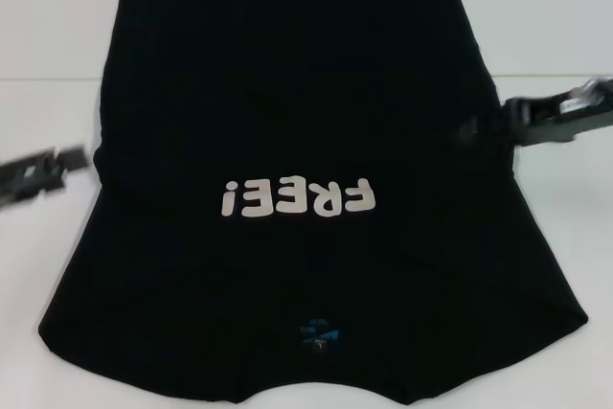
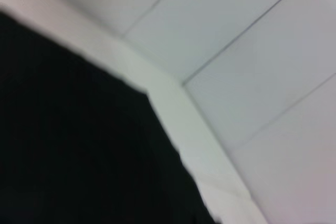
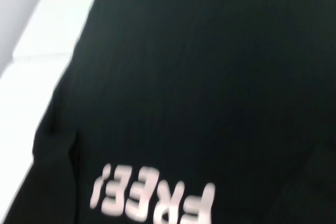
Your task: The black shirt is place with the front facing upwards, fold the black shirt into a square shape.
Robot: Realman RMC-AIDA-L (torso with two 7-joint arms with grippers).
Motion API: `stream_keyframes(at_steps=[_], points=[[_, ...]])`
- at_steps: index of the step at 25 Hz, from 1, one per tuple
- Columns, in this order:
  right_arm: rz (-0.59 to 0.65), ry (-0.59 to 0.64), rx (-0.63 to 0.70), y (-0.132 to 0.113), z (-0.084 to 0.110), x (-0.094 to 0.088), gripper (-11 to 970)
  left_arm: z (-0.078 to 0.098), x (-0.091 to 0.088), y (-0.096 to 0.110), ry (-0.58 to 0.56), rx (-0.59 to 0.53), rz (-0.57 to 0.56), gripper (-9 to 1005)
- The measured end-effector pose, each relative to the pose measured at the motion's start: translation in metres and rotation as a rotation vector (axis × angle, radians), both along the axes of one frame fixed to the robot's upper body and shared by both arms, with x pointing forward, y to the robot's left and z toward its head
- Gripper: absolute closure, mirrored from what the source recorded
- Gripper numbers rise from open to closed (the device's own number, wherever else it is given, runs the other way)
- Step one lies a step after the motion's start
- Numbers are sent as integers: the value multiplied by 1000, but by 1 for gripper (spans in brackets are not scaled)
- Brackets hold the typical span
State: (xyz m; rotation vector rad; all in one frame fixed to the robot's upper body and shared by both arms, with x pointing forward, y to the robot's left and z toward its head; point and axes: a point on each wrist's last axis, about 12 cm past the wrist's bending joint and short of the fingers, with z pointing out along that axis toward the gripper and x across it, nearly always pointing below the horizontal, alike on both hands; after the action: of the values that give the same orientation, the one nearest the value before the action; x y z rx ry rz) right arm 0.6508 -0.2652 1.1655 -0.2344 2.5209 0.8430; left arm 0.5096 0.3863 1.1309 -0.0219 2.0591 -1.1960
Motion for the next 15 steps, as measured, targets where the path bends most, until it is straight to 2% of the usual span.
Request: stream_keyframes(at_steps=[3,7,10,15], points=[[-24,-6,7,-11,9,2,447,0,-17,13,174,-15,-36,48],[-28,-10,6,-13,12,2,309,-12,-38,21,313,-5,-28,48],[-28,-11,8,-13,12,2,242,-25,-45,20,371,19,-13,49],[-23,-10,9,-11,10,2,159,-38,-43,15,400,75,8,64]])
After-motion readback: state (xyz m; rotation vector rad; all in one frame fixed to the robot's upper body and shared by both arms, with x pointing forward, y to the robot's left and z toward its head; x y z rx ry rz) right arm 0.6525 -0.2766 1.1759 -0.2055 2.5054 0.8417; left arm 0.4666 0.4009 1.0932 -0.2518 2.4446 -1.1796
